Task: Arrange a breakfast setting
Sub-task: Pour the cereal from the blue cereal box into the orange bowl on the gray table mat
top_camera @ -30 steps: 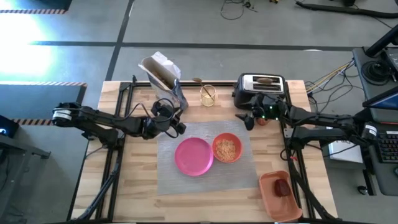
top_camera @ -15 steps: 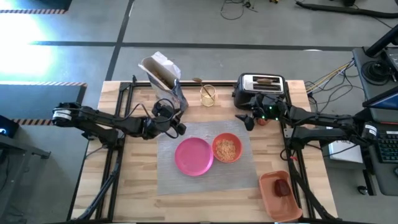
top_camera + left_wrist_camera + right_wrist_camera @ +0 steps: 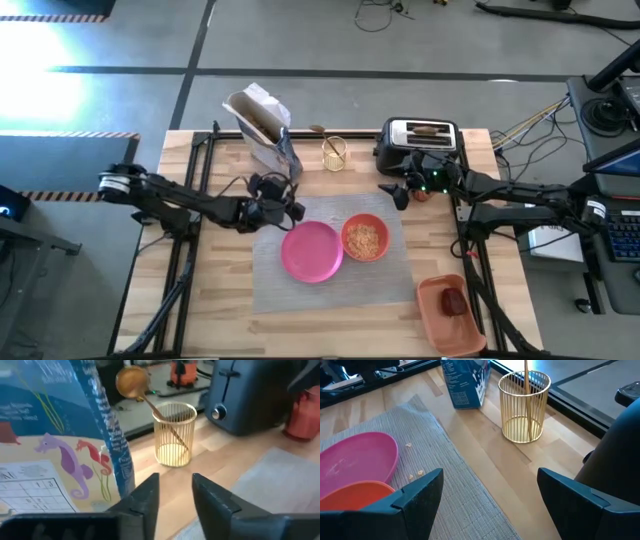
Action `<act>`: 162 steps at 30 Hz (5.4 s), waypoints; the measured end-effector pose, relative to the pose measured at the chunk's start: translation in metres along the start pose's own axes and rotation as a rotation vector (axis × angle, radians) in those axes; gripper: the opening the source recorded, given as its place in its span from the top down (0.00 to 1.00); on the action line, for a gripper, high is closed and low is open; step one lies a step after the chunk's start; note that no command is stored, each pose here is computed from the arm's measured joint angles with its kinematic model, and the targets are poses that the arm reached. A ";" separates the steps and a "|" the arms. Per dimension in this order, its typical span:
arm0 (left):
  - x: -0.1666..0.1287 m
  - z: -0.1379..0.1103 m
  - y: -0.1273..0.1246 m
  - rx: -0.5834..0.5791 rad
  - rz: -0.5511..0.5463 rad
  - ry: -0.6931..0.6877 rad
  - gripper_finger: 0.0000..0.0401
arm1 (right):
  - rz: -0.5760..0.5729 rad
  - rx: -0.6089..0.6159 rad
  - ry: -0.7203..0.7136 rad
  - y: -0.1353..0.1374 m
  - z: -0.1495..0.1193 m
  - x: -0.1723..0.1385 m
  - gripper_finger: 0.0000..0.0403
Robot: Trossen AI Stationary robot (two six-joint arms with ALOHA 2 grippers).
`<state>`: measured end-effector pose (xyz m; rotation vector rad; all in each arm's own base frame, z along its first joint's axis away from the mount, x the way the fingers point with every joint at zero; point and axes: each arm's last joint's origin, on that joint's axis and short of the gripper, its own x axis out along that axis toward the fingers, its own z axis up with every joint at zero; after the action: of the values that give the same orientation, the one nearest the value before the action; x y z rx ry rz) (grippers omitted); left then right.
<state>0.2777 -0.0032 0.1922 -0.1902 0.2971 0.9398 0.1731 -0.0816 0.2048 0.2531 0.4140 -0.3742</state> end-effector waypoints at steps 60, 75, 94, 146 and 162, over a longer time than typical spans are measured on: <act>0.059 -0.071 0.002 -0.133 0.546 -0.268 0.09 | -0.001 0.000 0.001 0.000 0.000 0.000 0.23; 0.045 -0.058 -0.007 -0.156 0.320 -0.084 0.09 | -0.001 0.000 0.001 0.000 0.000 0.000 0.23; 0.110 -0.029 -0.032 -0.119 0.526 -0.152 0.09 | -0.001 0.000 0.001 0.000 0.000 0.000 0.23; 0.014 -0.031 -0.026 -0.191 0.738 0.160 0.09 | -0.001 0.000 0.001 0.000 0.000 0.000 0.23; 0.027 -0.035 -0.030 -0.092 0.656 0.162 0.09 | -0.001 0.000 0.001 0.000 0.000 0.000 0.23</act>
<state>0.3114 -0.0106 0.1513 -0.2603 0.4801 1.5936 0.1731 -0.0817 0.2049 0.2533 0.4154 -0.3750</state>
